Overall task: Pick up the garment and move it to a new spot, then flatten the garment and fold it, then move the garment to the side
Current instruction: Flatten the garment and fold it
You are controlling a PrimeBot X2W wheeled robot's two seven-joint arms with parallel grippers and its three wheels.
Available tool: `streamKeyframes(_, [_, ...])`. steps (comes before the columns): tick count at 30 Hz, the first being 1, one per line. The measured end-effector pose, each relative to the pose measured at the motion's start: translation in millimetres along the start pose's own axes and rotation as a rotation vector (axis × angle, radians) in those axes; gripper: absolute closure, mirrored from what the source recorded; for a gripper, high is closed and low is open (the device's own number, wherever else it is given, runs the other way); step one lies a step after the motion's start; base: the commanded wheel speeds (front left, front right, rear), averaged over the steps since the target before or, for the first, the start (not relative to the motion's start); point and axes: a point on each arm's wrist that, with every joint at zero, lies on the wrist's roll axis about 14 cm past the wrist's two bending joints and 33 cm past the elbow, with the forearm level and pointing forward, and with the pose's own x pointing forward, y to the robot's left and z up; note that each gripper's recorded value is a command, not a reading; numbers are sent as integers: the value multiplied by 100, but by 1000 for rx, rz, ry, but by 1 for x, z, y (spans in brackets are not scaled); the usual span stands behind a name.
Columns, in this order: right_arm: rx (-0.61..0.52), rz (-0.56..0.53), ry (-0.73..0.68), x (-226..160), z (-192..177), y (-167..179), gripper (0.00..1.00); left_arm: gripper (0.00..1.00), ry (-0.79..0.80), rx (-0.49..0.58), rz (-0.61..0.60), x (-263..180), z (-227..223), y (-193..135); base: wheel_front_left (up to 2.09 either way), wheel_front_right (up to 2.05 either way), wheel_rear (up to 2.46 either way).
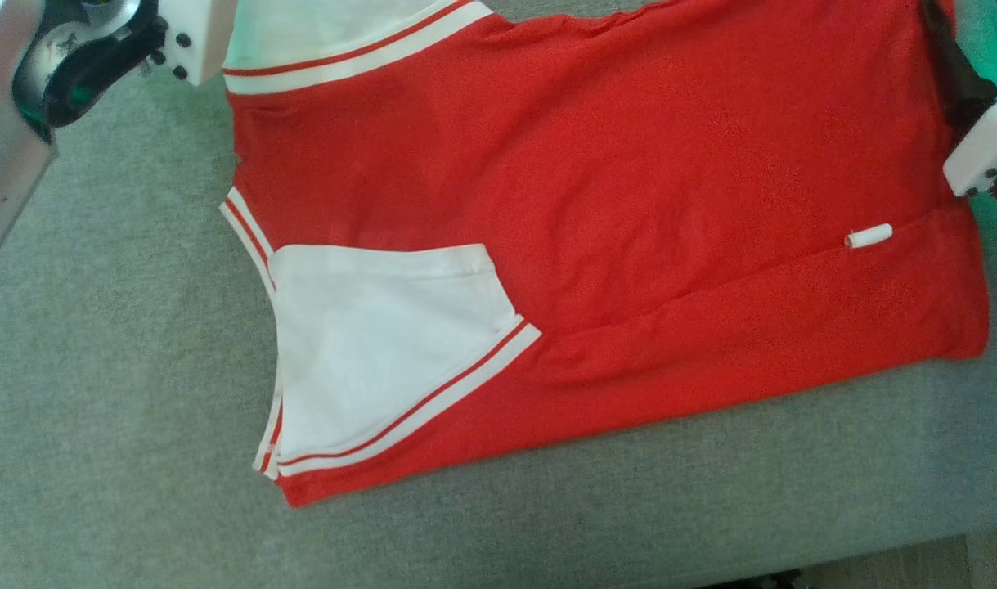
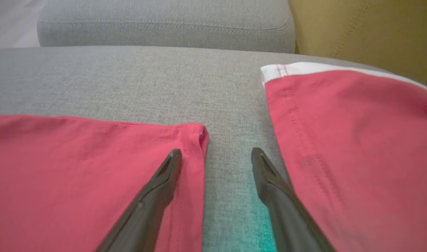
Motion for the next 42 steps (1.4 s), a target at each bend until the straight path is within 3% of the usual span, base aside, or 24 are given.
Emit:
streamKeyframes(8, [-100, 6, 60, 15, -1, -3, 0, 100, 15, 6, -11, 1, -8, -1, 0, 0, 0])
streamKeyframes(15, [-178, 49, 92, 22, 3, 8, 15, 100, 14, 10, -13, 0, -7, -1, 0, 0, 0])
streamKeyframes(20, [-189, 63, 120, 24, 2, 11, 52, 100, 23, 14, -12, -2, -9, -1, 0, 0, 0])
streamKeyframes(27, [-225, 67, 136, 25, 3, 10, 66, 100, 22, 9, -14, -5, -10, -2, 0, 0, 0])
streamKeyframes(28, [-227, 68, 139, 25, 3, 10, 72, 100, 24, 10, -12, -5, -11, -1, 0, 0, 0])
streamKeyframes(29, [-230, 70, 140, 26, 3, 10, 84, 100, 22, 10, -11, -6, -11, -1, 0, 0, 0])
streamKeyframes(31, [-238, 71, 141, 27, 4, 10, 91, 100, 22, 12, -10, -6, -12, 0, 0, 0, 0])
streamKeyframes(32, [-242, 71, 142, 27, 5, 10, 99, 100, 19, 13, -10, -6, -12, 0, 0, 0, 0])
streamKeyframes(42, [-218, 53, 54, 28, 19, 4, 100, 100, -86, 86, 17, -10, 4, 3, 0, 0, 0])
